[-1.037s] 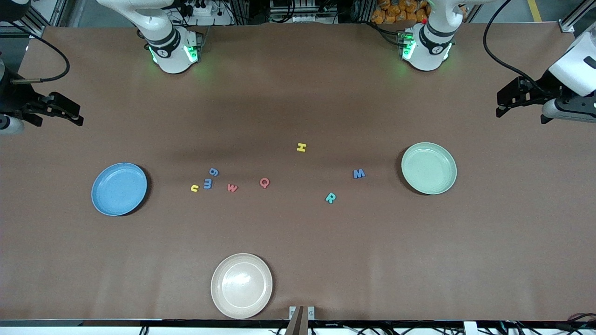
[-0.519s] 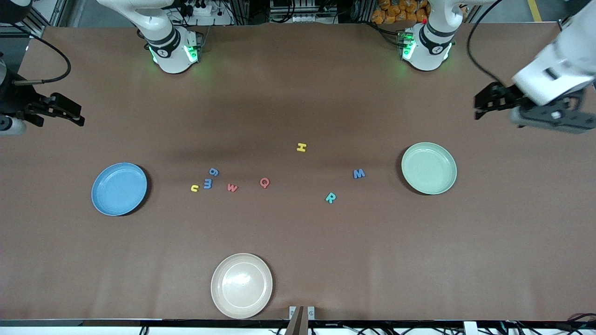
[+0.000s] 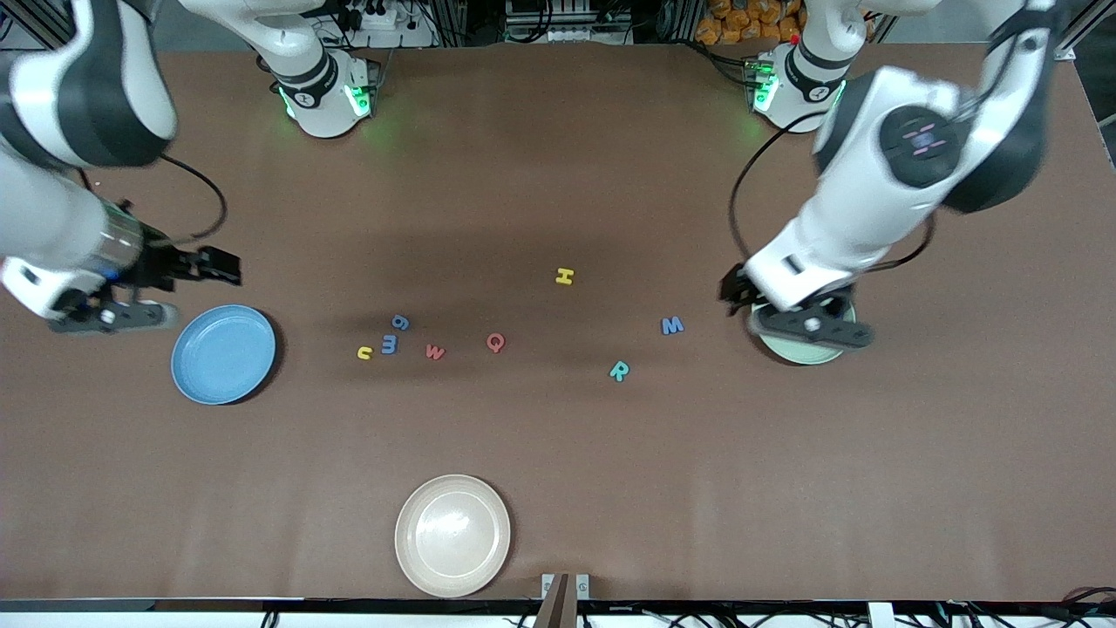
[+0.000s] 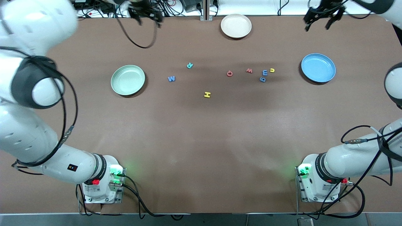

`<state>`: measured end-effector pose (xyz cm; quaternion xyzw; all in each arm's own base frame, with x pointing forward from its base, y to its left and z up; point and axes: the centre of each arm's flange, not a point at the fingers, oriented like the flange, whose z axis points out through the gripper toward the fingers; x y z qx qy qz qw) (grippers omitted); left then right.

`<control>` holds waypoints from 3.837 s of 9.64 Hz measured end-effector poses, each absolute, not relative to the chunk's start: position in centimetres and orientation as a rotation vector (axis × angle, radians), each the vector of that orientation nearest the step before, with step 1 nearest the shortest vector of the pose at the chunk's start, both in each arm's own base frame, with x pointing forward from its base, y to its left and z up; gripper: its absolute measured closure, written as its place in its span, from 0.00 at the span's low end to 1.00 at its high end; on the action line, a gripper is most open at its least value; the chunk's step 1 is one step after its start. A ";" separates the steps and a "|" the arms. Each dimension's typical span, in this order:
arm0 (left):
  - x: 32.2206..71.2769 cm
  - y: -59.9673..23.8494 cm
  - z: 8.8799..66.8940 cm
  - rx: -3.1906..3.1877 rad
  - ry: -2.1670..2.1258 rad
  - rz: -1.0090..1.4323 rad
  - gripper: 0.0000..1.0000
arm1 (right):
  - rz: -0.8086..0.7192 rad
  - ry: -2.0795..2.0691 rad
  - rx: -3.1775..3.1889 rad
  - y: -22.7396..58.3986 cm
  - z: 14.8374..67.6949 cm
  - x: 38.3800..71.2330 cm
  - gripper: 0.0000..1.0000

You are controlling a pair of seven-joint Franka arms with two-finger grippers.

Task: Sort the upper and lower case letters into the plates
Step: 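Reach the right gripper to the yellow u while the left gripper reaches the pink Q, then grasp the yellow u with the right gripper while the left gripper grasps the Q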

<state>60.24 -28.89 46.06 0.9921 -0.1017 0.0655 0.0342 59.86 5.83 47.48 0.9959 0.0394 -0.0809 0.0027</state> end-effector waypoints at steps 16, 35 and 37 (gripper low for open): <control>47.4 -63.2 15.2 2.646 -0.815 0.861 0.00 | -0.113 -0.221 3.112 16.4 20.7 60.1 0.00; 47.4 -60.3 14.4 2.726 -0.700 0.806 0.55 | -0.101 -0.238 3.112 12.1 16.5 58.3 0.01; 47.3 -60.3 14.7 2.724 -0.700 0.807 0.63 | -0.084 -0.232 3.118 12.3 17.1 58.4 0.31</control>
